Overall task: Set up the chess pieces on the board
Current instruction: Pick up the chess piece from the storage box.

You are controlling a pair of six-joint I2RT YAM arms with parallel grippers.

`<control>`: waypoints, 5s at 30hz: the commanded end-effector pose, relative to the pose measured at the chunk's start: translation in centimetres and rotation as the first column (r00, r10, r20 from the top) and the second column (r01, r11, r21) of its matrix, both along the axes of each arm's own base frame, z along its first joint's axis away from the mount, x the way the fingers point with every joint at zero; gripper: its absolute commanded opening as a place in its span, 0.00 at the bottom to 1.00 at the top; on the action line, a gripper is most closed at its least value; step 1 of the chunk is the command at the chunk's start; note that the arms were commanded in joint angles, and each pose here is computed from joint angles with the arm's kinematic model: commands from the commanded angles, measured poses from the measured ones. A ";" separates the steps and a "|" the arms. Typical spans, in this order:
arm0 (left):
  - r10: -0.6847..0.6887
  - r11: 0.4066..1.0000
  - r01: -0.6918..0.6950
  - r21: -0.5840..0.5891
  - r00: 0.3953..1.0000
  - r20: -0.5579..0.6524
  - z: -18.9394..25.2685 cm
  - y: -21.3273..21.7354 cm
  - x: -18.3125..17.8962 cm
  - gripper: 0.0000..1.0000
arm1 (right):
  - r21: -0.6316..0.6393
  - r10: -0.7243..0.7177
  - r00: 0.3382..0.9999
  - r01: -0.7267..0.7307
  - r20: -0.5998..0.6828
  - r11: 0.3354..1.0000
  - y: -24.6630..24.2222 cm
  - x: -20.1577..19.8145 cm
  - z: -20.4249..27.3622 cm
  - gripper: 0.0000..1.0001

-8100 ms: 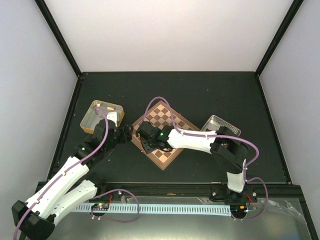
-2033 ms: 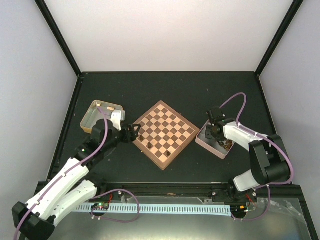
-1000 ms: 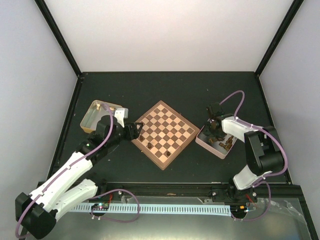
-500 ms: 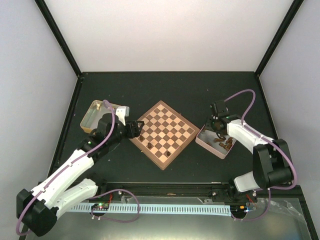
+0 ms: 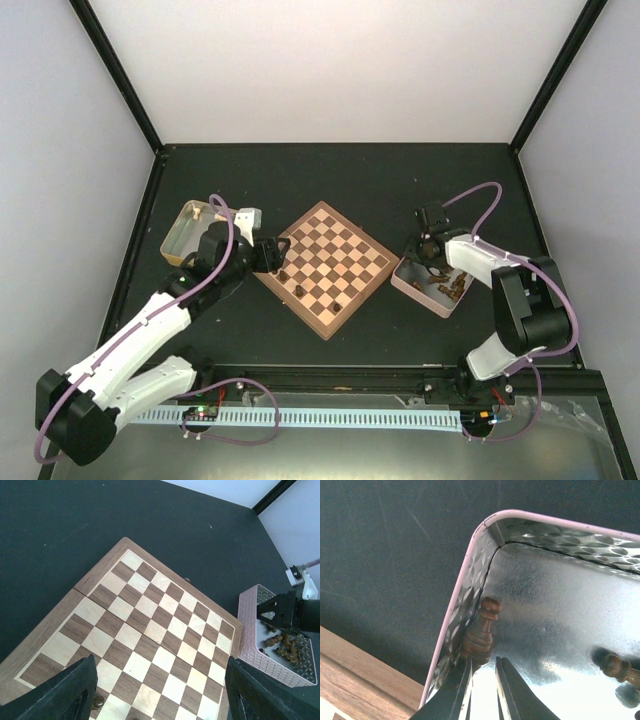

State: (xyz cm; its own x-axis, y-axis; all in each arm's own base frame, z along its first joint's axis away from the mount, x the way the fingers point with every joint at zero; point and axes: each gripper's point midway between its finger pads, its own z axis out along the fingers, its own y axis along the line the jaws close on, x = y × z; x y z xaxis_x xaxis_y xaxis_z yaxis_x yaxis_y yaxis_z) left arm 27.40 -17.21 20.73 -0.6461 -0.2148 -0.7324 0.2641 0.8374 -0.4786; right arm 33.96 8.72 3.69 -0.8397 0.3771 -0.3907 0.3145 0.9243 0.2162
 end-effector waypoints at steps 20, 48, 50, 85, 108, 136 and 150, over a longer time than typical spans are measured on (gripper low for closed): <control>-0.035 0.999 0.036 -0.029 0.999 0.027 1.8 -1.4 1.4 0.72 | -0.087 -0.030 0.997 0.024 -0.072 0.996 -1.7 0.8 -1.6 0.28; -0.442 0.864 0.432 -0.258 0.897 0.022 5.3 -8.6 -1.7 0.72 | 0.066 0.355 0.807 -0.434 0.471 0.899 6.7 -2.0 12.6 0.13; -0.480 0.837 0.464 -0.289 0.877 0.018 5.9 -9.4 -2.0 0.72 | 0.083 0.416 0.730 -0.539 0.542 0.838 9.0 -2.9 14.4 0.13; -0.674 0.691 0.501 -0.521 0.706 -0.217 2.6 -13.4 -2.6 0.13 | 0.055 0.697 0.240 -0.960 0.676 0.276 21.5 -10.9 19.1 0.14; -0.596 0.699 0.444 -0.561 0.795 -0.114 7.6 -12.8 -1.7 0.02 | 0.437 0.339 0.556 -0.821 0.759 0.367 20.5 -10.8 23.3 0.74; -0.530 0.634 0.298 -0.713 0.839 -0.121 10.0 -12.6 -0.6 0.02 | 0.749 0.005 0.779 -0.605 0.627 0.269 18.8 -9.5 25.1 0.23; -0.307 0.881 0.241 -0.407 0.946 -0.105 6.0 -8.7 0.9 0.01 | 0.534 0.277 0.844 -0.511 0.459 0.673 16.9 -9.1 17.1 0.09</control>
